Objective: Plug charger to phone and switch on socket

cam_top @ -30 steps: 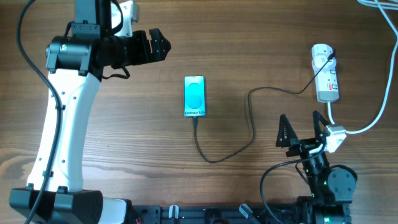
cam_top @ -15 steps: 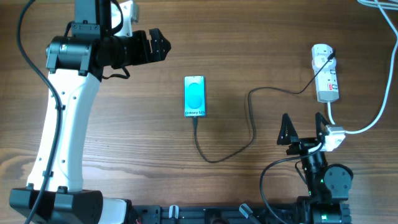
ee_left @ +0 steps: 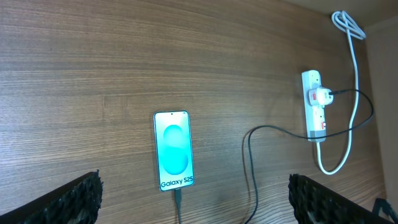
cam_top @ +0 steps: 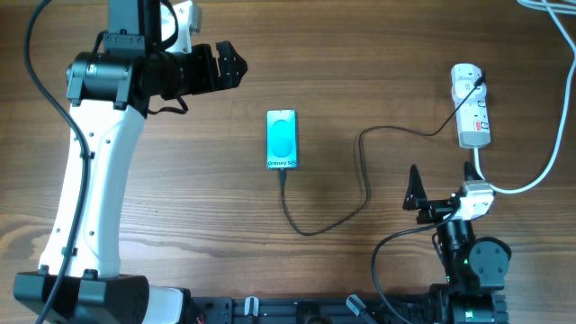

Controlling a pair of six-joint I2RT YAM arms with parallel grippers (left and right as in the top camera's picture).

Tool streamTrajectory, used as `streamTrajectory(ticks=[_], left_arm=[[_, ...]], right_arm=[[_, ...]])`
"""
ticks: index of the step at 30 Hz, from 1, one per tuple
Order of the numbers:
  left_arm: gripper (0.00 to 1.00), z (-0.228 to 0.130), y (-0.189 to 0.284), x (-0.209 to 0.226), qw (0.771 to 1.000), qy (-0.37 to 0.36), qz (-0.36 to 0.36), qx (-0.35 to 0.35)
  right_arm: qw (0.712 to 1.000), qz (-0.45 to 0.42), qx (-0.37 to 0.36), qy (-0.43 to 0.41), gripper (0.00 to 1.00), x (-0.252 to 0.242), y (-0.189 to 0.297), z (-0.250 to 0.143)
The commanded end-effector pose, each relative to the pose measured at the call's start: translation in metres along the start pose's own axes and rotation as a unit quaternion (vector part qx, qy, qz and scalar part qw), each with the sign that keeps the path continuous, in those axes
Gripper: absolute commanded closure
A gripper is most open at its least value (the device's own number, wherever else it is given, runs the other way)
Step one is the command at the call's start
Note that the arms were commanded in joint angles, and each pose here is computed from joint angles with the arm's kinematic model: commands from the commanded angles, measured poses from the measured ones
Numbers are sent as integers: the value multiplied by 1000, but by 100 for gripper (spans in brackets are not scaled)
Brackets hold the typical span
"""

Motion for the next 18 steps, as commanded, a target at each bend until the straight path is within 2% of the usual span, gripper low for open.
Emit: streamTrajectory(ticks=[1,18], left_arm=[[0,0,-2,2,1000,-1,1,3],[0,0,-2,2,1000,-1,1,3]], right_arm=[[999,-8,-6,38,0,-1,1,1],[999,-6,-6,33,0,0,1,1]])
Point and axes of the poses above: each gripper's point midway between its finger pads, its own y axis back along the fingers, its own x axis along the line the jaws close on, z = x × y, the point moved 10 cm from there along y, back along the fingers, and after that the axes turned 5 degrees about -y, right-handed, at the moved point
